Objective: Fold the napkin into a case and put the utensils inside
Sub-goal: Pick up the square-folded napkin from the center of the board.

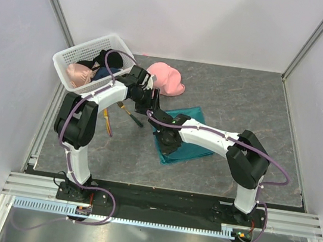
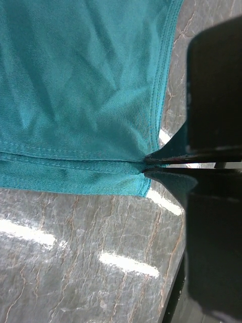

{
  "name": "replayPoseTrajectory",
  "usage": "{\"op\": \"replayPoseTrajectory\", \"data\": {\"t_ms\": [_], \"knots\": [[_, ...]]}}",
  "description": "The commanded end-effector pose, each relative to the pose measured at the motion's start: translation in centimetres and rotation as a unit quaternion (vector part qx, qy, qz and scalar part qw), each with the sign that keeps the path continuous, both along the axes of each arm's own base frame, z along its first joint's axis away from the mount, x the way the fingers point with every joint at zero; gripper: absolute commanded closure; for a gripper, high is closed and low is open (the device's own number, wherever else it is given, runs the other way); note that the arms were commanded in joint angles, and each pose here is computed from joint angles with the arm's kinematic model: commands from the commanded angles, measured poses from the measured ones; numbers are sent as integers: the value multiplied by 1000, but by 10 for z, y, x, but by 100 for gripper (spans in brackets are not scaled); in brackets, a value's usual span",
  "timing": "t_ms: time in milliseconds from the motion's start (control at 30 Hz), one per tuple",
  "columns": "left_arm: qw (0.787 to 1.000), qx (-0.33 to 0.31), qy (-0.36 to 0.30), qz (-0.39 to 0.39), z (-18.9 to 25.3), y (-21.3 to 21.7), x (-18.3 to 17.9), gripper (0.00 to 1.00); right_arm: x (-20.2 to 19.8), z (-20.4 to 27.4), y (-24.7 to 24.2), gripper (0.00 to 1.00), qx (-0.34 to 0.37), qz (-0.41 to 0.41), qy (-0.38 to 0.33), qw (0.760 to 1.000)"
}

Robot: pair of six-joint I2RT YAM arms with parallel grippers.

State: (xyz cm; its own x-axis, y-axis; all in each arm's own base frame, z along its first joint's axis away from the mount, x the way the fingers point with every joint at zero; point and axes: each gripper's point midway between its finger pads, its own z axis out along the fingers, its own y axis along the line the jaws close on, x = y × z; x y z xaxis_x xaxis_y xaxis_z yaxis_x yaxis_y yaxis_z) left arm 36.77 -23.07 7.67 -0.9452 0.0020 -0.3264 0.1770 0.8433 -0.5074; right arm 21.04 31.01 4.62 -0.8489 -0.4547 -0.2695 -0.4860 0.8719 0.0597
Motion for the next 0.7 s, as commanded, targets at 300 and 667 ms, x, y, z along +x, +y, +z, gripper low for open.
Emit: {"op": "replayPoseTrajectory", "data": {"t_ms": [300, 667], "knots": [[997, 36, -58, -44, -6, -1, 33, 49, 4, 16, -8, 100, 33, -14, 1, 999], [997, 43, -47, -49, -20, -3, 38, 46, 5, 17, -5, 100, 43, -16, 5, 999]]}}
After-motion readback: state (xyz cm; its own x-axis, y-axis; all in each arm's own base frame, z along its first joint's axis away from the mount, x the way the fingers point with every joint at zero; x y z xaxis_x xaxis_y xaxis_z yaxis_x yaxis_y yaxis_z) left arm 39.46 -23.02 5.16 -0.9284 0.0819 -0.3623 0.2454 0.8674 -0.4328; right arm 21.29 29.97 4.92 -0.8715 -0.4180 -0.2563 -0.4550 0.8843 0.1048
